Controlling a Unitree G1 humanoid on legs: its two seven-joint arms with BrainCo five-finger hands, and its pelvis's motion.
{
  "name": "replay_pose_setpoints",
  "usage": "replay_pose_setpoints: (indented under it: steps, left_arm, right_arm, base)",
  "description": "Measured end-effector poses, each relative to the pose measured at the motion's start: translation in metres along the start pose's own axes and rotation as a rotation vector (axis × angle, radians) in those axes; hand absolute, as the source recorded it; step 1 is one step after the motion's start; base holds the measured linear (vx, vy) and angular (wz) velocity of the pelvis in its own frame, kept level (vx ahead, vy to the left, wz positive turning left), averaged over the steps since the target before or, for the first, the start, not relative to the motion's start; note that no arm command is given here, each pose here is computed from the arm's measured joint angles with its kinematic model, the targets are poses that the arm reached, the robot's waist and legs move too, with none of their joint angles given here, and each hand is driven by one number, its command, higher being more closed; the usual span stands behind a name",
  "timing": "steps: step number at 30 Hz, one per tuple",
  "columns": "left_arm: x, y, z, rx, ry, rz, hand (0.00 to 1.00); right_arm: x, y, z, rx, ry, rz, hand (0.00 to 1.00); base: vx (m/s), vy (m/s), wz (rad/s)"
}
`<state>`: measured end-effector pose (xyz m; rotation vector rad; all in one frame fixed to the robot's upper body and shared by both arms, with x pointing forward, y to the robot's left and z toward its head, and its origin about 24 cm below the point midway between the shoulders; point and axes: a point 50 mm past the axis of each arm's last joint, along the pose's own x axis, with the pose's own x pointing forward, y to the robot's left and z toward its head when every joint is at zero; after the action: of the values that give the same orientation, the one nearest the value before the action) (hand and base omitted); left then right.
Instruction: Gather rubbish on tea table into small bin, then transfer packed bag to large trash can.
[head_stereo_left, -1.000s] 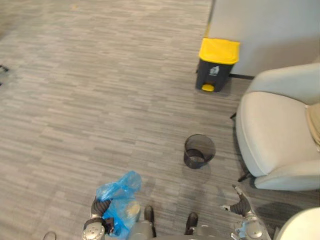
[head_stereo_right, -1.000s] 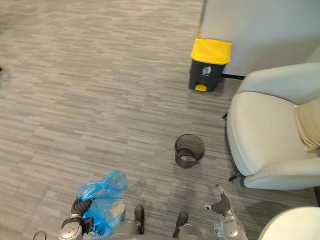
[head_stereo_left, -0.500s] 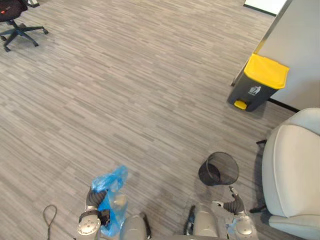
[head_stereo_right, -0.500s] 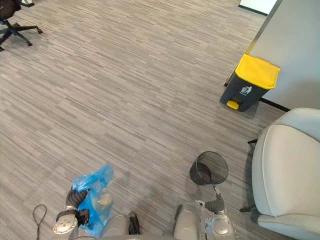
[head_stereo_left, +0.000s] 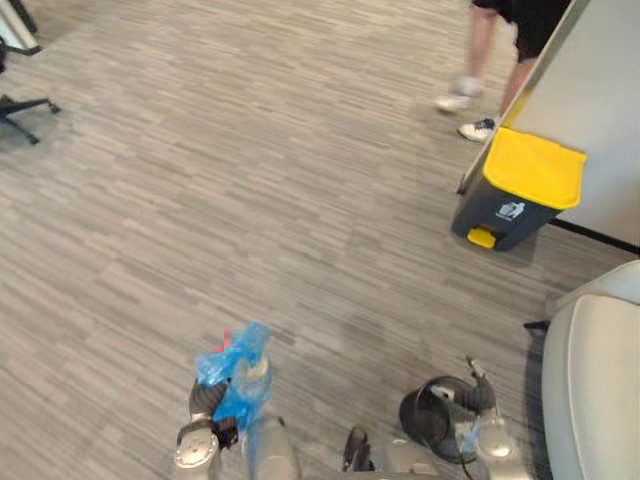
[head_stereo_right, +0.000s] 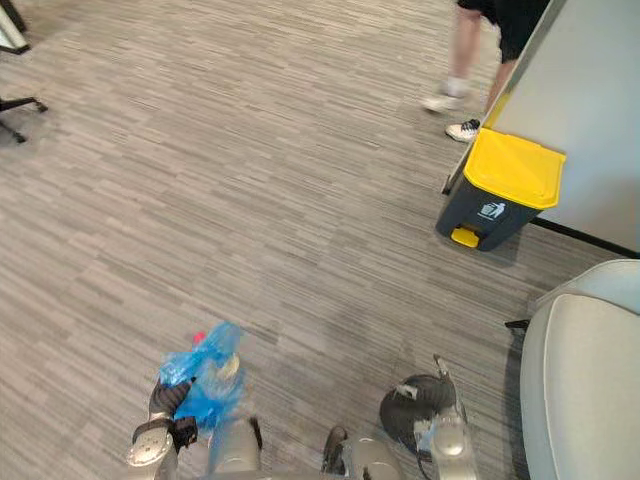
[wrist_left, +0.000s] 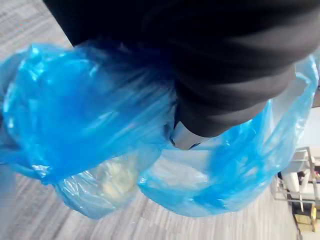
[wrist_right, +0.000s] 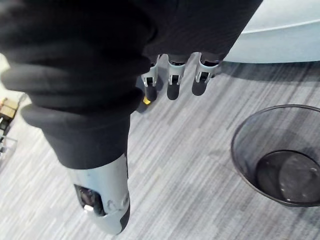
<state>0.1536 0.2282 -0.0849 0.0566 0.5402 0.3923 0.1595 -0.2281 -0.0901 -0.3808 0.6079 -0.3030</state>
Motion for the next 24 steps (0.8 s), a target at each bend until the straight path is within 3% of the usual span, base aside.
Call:
replay_pose_setpoints:
  steps: [6,13,18,24]
  left_arm:
    - [-0.008,-0.008,-0.010,-0.028,0.030,-0.007,1.00]
    - [0.003,-0.006,0.019,0.092,-0.086,-0.078,1.00]
    - [0.015,-0.002,0.028,0.108,-0.099,-0.066,1.00]
    - [0.018,0.009,0.013,0.071,-0.017,-0.002,1.00]
  right_arm:
    - [0.003,-0.007,-0.003,-0.012,0.026,-0.018,0.00]
    - [-0.003,0.016,0.005,-0.017,-0.005,0.047,0.00]
    - [0.012,0.021,0.015,-0.036,-0.010,0.069,0.00]
    - [0.026,-0.002,0.004,-0.117,0.054,0.039,0.00]
  base:
    - [0.50,0.297,-1.35]
    - [0.53,0.270,-0.94]
    - [0.45,0.025,-0.38]
    - [0.66,-0.135,-0.28]
